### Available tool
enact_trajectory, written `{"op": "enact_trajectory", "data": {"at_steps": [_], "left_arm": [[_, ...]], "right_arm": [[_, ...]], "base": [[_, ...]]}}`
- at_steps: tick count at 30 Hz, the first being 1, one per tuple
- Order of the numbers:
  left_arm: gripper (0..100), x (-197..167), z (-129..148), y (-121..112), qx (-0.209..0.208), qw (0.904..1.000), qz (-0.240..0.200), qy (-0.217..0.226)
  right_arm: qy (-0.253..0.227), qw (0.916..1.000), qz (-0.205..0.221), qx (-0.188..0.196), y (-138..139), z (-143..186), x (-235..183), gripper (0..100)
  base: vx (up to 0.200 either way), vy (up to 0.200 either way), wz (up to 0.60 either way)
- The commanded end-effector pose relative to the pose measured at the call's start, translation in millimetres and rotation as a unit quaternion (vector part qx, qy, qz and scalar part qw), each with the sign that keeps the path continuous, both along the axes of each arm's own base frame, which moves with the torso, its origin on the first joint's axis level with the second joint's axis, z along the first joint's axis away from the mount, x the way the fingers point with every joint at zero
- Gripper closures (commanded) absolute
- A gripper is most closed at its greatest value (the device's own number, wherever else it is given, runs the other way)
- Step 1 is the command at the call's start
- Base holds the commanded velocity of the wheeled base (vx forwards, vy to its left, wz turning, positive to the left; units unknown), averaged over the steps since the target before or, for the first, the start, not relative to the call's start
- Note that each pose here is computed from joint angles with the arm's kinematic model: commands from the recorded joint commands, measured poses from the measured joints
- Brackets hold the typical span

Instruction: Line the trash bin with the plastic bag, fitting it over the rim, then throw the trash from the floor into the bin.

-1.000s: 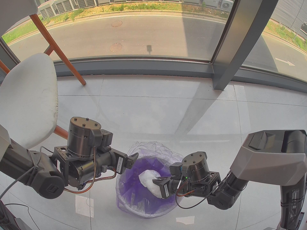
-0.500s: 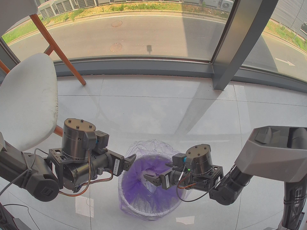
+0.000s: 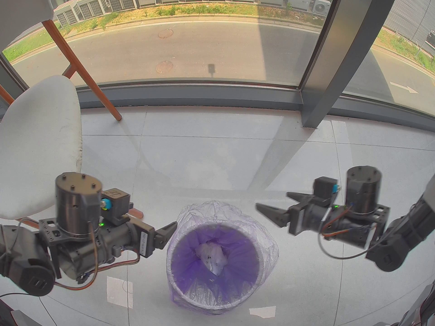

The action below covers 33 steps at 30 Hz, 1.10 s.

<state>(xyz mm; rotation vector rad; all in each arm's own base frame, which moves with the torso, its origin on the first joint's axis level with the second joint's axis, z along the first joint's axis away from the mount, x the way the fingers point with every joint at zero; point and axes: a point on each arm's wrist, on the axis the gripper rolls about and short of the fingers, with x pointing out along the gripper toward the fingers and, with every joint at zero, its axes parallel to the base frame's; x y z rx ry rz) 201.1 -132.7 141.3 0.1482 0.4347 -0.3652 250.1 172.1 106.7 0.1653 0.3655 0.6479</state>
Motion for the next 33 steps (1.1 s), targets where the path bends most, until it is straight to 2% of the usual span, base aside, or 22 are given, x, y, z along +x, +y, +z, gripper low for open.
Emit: {"op": "enact_trajectory", "data": {"at_steps": [1, 3, 4, 7, 9, 10, 11, 12, 14, 15, 16, 17, 20, 26, 29, 31, 33], "left_arm": [[0, -63.8, 12.1, 51.5, -0.033, 0.9986, 0.001, -0.041], [0, -84.2, 11.1, 65.3, -0.039, 0.9977, -0.007, -0.054], [0, -104.8, 9.0, 79.3, -0.04, 0.9966, -0.008, -0.072], [0, -134.3, 6.2, 101.5, -0.047, 0.9928, 0.019, -0.109], [0, -154.1, 11.7, 116.8, -0.061, 0.9829, 0.073, -0.158], [0, -156.1, 12.4, 118.2, -0.063, 0.9813, 0.079, -0.164], [0, -165.5, 18.1, 124.7, -0.071, 0.9705, 0.119, -0.198], [0, -169.5, 19.6, 127.3, -0.076, 0.9647, 0.137, -0.212], [0, -174.2, 19.8, 130.3, -0.08, 0.9576, 0.162, -0.224], [0, -174.2, 19.8, 130.3, -0.08, 0.9576, 0.162, -0.224], [0, -178.3, 18.8, 132.7, -0.087, 0.9511, 0.183, -0.233], [0, -185.7, 17.9, 136.5, -0.101, 0.9386, 0.219, -0.247], [0, -192.4, 14.1, 139.1, -0.091, 0.9281, 0.264, -0.246], [0, -207.8, -0.5, 141.3, -0.08, 0.9193, 0.303, -0.238], [0, -216.8, -9.8, 141.3, -0.073, 0.9138, 0.325, -0.233], [0, -221.5, -16.7, 141.2, -0.073, 0.9153, 0.321, -0.232], [0, -230.3, -32.3, 140.0, -0.084, 0.9213, 0.295, -0.239]], "right_arm": [[-0.053, 0.9905, -0.125, 0.023, -97.0, 39.5, -41.3, 0], [-0.061, 0.9863, -0.15, 0.028, -113.2, 42.6, -55.5, 0], [-0.068, 0.9829, -0.168, 0.03, -124.8, 42.8, -71.4, 0], [-0.082, 0.977, -0.195, 0.03, -140.6, 41.2, -96.3, 0], [-0.093, 0.9682, -0.23, 0.031, -154.6, 38.1, -115.9, 0], [-0.094, 0.9671, -0.235, 0.031, -156.1, 37.5, -118.1, 0], [-0.105, 0.9595, -0.259, 0.032, -163.6, 37.0, -129.2, 0], [-0.112, 0.9544, -0.275, 0.032, -167.5, 36.7, -136.2, 0], [-0.122, 0.9492, -0.288, 0.032, -170.7, 36.4, -145.7, 0], [-0.122, 0.9492, -0.288, 0.032, -170.7, 36.4, -145.7, 0], [-0.123, 0.9463, -0.297, 0.032, -172.4, 36.7, -151.5, 0], [-0.119, 0.9427, -0.311, 0.027, -174.7, 34.8, -161.7, 0], [-0.132, 0.9383, -0.319, 0.02, -174.9, 33.2, -183.5, 0], [-0.178, 0.9344, -0.309, -0.01, -171.2, 20.3, -227.9, 0], [-0.194, 0.9327, -0.301, -0.041, -169.6, 5.0, -248.2, 0], [-0.205, 0.9306, -0.298, -0.055, -168.8, -6.0, -259.6, 0], [-0.194, 0.9321, -0.297, -0.075, -168.6, -24.0, -270.1, 0]], "base": [[0.0, 0.0, 0.0], [0.0, 0.0, 0.0], [0.0, 0.0, 0.0], [0.0, 0.0, 0.0], [0.0, 0.0, 0.0], [0.0, 0.0, 0.0], [0.0, 0.0, 0.0], [0.0, 0.0, 0.0], [0.0, 0.0, 0.0], [0.0, 0.0, 0.0], [0.0, 0.0, 0.0], [0.0, 0.0, 0.0], [0.0, 0.0, 0.0], [0.0, 0.0, 0.0], [0.0, 0.0, 0.0], [0.0, 0.0, 0.0], [0.0, 0.0, 0.0]]}}
